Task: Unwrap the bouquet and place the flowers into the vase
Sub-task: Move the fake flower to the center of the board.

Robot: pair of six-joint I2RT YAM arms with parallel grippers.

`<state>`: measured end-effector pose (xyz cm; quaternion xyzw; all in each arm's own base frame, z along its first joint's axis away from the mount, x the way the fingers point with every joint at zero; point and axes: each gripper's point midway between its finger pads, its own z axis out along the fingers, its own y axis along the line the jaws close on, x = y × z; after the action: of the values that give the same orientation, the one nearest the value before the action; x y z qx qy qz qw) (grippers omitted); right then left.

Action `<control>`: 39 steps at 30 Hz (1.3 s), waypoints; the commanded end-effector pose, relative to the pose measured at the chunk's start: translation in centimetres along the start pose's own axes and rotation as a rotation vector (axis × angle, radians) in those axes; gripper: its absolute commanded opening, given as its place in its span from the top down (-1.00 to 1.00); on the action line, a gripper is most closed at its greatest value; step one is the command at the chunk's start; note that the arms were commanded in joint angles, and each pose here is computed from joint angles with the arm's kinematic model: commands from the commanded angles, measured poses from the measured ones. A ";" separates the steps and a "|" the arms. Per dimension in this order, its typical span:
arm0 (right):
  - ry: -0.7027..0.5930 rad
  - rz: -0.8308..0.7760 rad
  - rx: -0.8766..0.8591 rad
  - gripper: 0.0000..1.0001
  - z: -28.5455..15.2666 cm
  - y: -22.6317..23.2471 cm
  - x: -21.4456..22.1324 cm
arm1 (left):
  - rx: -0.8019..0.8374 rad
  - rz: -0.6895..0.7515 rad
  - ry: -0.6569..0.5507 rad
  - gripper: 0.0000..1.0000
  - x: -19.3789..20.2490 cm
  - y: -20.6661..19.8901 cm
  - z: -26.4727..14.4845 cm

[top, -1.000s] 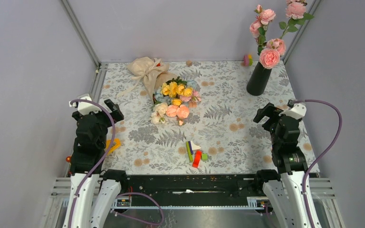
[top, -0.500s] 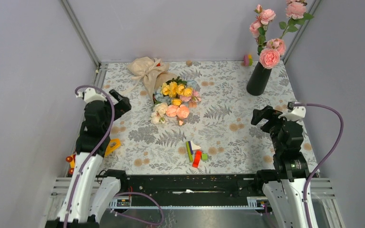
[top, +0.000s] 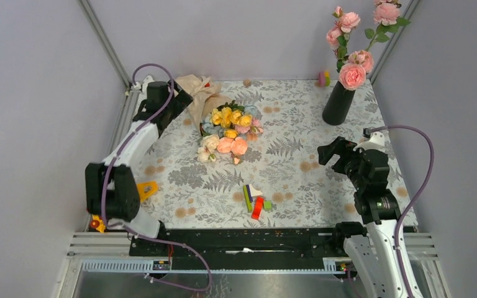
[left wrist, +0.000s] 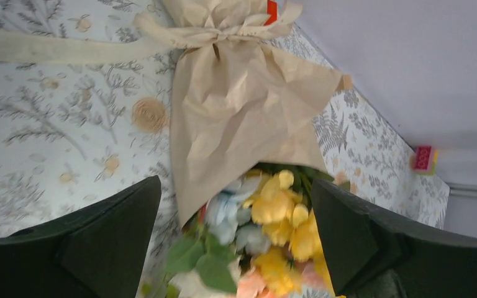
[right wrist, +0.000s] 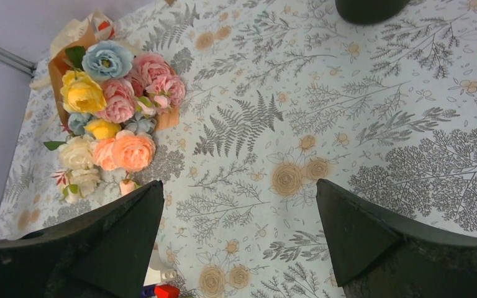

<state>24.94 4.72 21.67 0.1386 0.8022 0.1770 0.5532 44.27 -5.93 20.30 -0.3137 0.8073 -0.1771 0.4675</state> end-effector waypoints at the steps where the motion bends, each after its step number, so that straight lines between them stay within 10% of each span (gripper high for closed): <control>1: -0.022 -0.061 0.005 -0.97 -0.6 0.3 -1.7 | 0.047 -0.064 -0.042 -0.98 -2.8 -3.8 4.4; 16: -0.020 -0.132 0.041 -0.97 -1.1 -0.2 -2.5 | -0.189 -0.018 0.082 -0.98 0.5 -0.6 17.7; 39: 0.017 -0.099 -0.032 -0.93 -0.9 1.3 -2.1 | -0.110 0.106 0.324 -0.40 10.7 1.2 15.3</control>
<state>24.84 4.34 22.28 0.0937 0.8247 0.1421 0.5393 55.47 -9.33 3.91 -0.2977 0.8851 -0.1275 0.3343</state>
